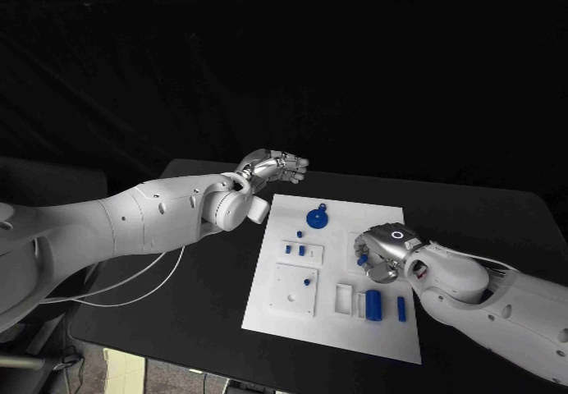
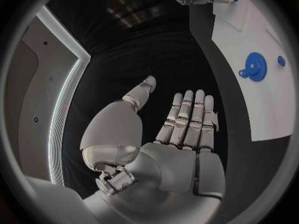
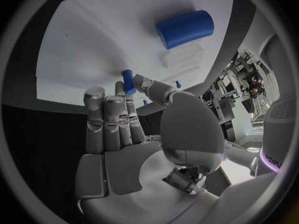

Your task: Assemble the parts on the task board

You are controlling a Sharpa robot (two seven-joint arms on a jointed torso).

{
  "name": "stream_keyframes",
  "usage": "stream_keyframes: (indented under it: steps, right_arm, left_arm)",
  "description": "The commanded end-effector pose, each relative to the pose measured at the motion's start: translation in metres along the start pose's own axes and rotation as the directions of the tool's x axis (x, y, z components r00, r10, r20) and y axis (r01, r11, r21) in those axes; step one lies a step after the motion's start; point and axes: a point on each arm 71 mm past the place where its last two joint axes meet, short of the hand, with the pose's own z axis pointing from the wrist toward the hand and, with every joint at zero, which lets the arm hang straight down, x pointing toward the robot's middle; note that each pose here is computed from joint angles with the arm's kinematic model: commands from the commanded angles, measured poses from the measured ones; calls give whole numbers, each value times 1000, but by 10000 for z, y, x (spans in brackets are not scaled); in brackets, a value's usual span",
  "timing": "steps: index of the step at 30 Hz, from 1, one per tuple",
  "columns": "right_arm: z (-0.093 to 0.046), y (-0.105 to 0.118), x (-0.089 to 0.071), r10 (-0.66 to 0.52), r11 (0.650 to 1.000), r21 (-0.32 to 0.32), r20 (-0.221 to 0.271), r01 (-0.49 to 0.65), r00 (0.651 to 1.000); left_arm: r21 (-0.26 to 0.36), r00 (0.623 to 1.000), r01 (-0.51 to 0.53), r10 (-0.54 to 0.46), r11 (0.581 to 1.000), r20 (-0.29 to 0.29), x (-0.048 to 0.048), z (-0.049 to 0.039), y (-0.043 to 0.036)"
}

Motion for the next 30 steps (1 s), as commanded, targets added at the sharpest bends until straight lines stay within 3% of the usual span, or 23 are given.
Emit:
stream_keyframes:
  steps: [1, 30]
  right_arm:
    - [-1, 3, 9, -3, 1000, -1, -6, 3, 1000]
    - [0, 20, -20, -11, 1000, 8, 44, 10, 999]
  left_arm:
    - [13, 1000, 10, -10, 1000, -13, 20, 5, -20]
    - [13, 1000, 11, -11, 1000, -13, 23, 5, -21]
